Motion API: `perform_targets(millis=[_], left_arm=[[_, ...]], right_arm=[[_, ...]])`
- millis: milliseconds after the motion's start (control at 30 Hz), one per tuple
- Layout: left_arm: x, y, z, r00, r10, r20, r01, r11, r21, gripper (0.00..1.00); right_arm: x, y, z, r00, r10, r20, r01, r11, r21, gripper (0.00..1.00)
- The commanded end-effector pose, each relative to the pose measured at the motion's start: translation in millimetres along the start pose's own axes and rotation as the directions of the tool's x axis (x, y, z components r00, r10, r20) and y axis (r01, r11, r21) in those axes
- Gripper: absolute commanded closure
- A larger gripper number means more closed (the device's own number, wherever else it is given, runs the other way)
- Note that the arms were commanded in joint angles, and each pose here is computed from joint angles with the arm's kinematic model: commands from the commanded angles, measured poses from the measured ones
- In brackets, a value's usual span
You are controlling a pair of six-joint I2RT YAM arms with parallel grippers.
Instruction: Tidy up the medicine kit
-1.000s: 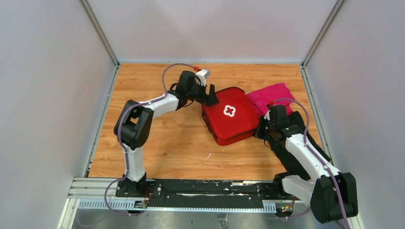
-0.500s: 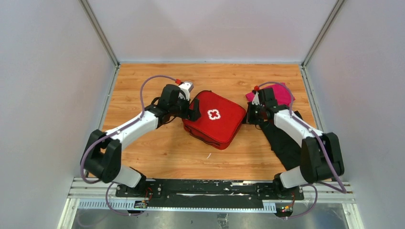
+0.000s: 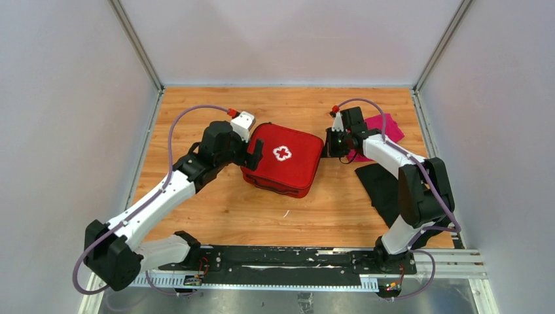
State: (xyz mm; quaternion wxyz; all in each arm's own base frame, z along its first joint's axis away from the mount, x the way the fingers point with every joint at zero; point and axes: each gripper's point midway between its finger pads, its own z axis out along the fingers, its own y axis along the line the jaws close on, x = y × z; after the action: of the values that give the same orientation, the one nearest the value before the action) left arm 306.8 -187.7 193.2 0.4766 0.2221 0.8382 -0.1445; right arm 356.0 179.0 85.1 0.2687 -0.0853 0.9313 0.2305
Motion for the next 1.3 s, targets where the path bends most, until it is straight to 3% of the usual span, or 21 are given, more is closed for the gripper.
perform_targets(millis=[0,300,467,600,700,833,933,1033,1100,1267], left_arm=[[-7.0,-3.3,-15.9,0.992,0.113,0.055,-0.111,0.993,-0.036,0.00],[-88.4,-9.4,-60.8,0.965,-0.017,0.261,0.024,1.000,-0.021,0.00],[-98.5,-2.3,-71.2,0.942,-0.118,0.315,0.127,0.992,-0.010,0.00],[-88.6,-43.1,-62.5,0.947,-0.034,0.319,-0.025,0.983,0.180,0.00],[-60.7,-57.0,-47.5,0.945,0.204,0.256,-0.230,0.970,0.079,0.00],[-20.3,-91.4,-28.2,0.849,0.489,0.202,-0.511,0.856,0.080,0.00],[2.0,-113.3,-18.2,0.767,0.597,0.234,-0.634,0.763,0.131,0.02],[19.7,-124.3,-7.9,0.646,0.723,0.246,-0.760,0.641,0.109,0.03],[30.3,-129.3,1.7,0.590,0.775,0.228,-0.806,0.583,0.103,0.03],[41.2,-130.6,22.7,0.563,0.806,0.181,-0.826,0.557,0.090,0.13]], right_arm=[[10.1,6.6,3.4,0.998,-0.045,-0.042,0.044,0.999,-0.030,1.00],[15.7,2.6,0.4,0.998,-0.053,-0.046,0.052,0.999,-0.014,1.00],[14.2,4.0,-2.3,0.998,-0.056,-0.036,0.055,0.998,-0.015,1.00],[14.8,2.4,-3.1,0.998,-0.059,-0.032,0.059,0.998,-0.006,1.00],[16.2,3.6,-2.9,0.998,-0.055,-0.033,0.054,0.998,-0.016,1.00],[18.1,3.4,-4.3,0.998,-0.056,-0.030,0.055,0.998,-0.015,1.00],[20.5,2.2,-6.3,0.998,-0.060,-0.029,0.060,0.998,-0.009,1.00],[22.4,1.0,-8.1,0.997,-0.066,-0.029,0.066,0.998,-0.004,1.00],[23.6,1.2,-8.6,0.997,-0.067,-0.031,0.067,0.998,-0.005,1.00],[26.6,2.5,-10.0,0.997,-0.071,-0.033,0.070,0.997,-0.015,1.00]])
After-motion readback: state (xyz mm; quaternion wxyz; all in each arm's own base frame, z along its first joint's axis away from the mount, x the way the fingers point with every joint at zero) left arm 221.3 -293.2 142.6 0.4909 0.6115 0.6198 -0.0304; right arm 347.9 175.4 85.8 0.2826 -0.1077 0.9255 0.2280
